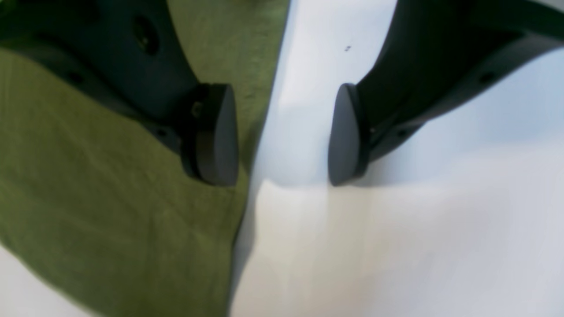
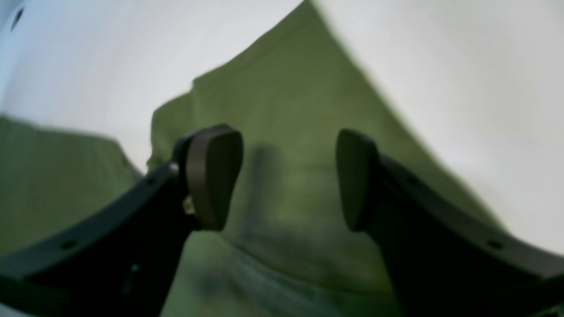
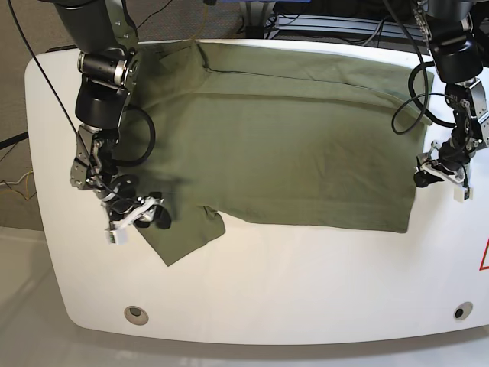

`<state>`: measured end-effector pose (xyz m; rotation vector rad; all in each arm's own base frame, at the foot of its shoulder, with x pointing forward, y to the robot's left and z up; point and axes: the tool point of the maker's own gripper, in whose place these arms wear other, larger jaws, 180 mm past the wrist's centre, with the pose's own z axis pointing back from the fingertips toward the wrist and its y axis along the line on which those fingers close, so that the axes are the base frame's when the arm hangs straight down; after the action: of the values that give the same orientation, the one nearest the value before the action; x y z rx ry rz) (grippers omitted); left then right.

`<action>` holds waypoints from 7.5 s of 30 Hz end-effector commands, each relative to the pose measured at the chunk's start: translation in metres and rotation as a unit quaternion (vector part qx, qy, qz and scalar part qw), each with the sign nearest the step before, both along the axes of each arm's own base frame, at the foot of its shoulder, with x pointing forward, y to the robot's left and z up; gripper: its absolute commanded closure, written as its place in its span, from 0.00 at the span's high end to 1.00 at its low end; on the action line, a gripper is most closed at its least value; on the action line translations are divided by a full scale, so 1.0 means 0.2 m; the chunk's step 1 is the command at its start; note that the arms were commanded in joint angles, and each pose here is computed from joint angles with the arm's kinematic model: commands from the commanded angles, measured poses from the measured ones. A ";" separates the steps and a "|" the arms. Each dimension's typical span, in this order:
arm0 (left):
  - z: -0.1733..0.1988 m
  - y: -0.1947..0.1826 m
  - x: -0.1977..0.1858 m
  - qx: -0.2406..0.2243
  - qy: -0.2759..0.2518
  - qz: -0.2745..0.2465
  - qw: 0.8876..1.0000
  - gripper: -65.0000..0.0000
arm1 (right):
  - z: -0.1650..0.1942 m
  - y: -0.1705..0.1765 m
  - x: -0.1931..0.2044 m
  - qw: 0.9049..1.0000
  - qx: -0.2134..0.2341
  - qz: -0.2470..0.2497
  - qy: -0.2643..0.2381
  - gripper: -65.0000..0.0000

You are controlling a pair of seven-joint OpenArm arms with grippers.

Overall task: Fold the T-shirt properly
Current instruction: 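Lower both grippers to the shirt's side edges near the sleeve and hem, then position both open grippers over the side edges and close on the fabric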

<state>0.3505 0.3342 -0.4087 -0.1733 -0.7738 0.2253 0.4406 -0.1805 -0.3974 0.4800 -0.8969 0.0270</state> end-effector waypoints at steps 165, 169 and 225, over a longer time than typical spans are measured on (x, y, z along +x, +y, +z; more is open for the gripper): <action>-0.01 -0.21 0.26 -0.071 -0.063 -0.019 0.995 0.45 | -0.01 -0.08 0.03 0.999 -0.008 -0.024 -0.030 0.56; -0.02 -0.21 0.25 -0.072 -0.061 -0.021 0.995 0.46 | -0.03 -0.08 0.01 0.999 -0.009 -0.023 -0.026 0.56; 0.05 -0.24 0.29 -0.067 -0.076 -0.039 0.994 0.00 | -0.08 -0.24 0.02 0.993 -0.113 0.000 0.021 0.55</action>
<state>0.3978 0.2794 -0.4165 -0.3592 -0.8590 0.2112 0.4369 -0.2075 -0.4222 0.3291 -0.8385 0.1225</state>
